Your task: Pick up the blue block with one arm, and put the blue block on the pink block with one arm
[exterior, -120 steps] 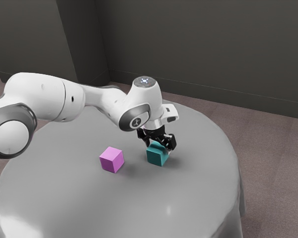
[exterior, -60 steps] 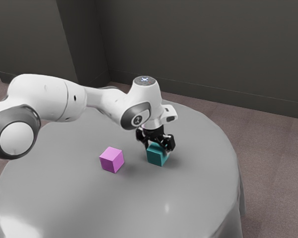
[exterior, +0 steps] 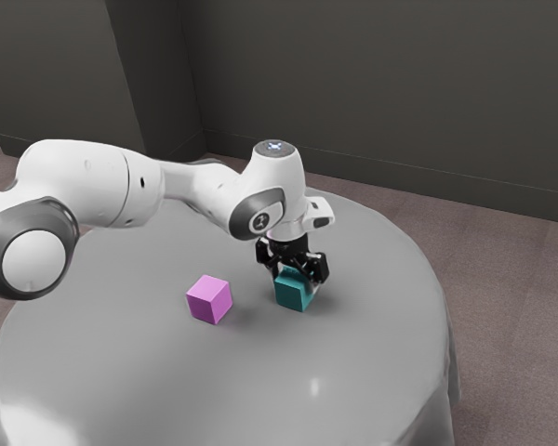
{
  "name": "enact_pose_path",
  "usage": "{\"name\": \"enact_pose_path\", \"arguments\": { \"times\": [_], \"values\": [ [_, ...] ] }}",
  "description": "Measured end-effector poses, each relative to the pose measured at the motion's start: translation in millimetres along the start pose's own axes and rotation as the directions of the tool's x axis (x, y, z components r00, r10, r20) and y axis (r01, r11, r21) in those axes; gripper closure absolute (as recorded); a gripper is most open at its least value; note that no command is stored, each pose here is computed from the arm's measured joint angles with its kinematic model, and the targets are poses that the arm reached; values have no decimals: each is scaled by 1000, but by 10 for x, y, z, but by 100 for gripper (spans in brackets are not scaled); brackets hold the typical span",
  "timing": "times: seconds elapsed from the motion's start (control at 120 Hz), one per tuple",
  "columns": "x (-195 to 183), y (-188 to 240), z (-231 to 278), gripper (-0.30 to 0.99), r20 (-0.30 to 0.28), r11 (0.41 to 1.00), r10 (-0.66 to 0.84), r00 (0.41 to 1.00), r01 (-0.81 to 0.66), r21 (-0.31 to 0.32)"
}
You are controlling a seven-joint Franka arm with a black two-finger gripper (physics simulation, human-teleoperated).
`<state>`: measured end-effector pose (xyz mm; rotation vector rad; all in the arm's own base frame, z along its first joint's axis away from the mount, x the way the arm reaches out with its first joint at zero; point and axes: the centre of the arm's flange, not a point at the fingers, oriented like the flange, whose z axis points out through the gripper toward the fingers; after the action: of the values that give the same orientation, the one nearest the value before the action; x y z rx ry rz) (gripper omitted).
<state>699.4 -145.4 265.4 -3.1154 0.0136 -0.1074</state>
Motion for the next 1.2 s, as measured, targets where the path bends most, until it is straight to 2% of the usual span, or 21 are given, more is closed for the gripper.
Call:
{"name": "enact_pose_path", "arguments": {
  "times": [0.6, 0.958, 1.2],
  "values": [
    [11, -7, 23, 0, 4, 998, 57, 998, -57, -9],
    [22, -51, 83, 0, 12, 998, 48, 999, -47, -31],
    [24, -47, 76, 0, 16, 997, 23, 1000, -22, -69]
  ]
}}
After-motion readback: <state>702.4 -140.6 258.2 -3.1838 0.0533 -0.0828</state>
